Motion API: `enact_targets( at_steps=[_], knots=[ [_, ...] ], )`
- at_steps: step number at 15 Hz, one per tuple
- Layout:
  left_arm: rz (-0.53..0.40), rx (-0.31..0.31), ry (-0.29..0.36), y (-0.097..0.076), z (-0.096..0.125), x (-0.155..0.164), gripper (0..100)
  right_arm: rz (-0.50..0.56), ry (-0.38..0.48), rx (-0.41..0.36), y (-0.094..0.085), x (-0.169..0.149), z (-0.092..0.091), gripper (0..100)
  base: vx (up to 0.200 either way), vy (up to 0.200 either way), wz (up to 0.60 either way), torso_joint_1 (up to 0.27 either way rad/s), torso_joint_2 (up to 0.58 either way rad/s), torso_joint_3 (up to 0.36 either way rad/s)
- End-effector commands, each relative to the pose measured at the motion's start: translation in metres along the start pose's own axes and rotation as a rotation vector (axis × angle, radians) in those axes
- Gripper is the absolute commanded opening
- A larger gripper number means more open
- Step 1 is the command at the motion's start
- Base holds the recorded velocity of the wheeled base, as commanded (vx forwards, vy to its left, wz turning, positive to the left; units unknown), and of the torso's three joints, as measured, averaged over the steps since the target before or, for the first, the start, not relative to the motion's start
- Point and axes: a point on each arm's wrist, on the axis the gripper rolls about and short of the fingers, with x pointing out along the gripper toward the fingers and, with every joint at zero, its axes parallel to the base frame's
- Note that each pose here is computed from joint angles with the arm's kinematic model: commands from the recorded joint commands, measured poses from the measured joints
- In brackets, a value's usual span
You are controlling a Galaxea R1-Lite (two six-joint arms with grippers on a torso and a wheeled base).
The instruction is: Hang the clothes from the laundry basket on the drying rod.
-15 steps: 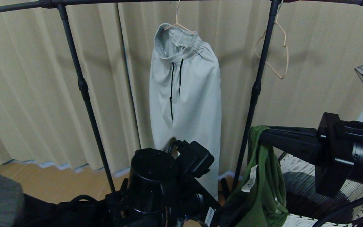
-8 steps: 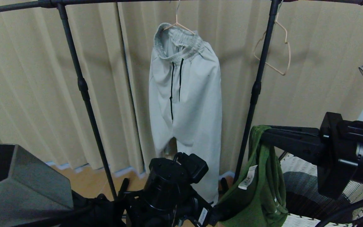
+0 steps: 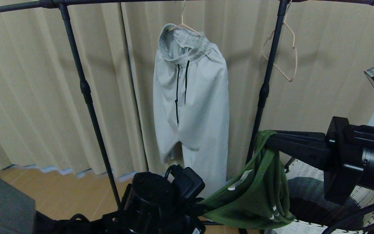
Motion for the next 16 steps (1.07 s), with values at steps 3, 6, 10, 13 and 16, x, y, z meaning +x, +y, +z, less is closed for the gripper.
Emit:
enact_targets(
  at_steps=[3,6,10,13,16],
  knots=[
    [0.168,0.002,-0.185,0.045,0.047,-0.089,0,-0.006,-0.004,0.000,-0.004,0.015,-0.004,0,0.000,0.000,0.00,0.000,0.00,0.000],
    [0.243,-0.023,-0.209,0.062,0.074,-0.138,0,-0.033,-0.028,-0.004,-0.010,0.018,-0.003,0,0.000,0.000,0.00,0.000,0.00,0.000],
    [0.307,-0.037,-0.299,0.073,0.099,-0.159,0,-0.090,-0.093,-0.018,-0.021,0.013,0.006,0,0.000,0.000,0.00,0.000,0.00,0.000],
    [0.352,-0.037,-0.352,0.080,0.120,-0.167,0,-0.137,-0.155,-0.037,-0.030,0.007,0.018,0,0.000,0.000,0.00,0.000,0.00,0.000],
    [0.360,-0.016,-0.359,0.083,0.145,-0.175,0,-0.190,-0.226,-0.098,-0.040,0.003,0.040,0,0.000,0.000,0.00,0.000,0.00,0.000]
  ],
)
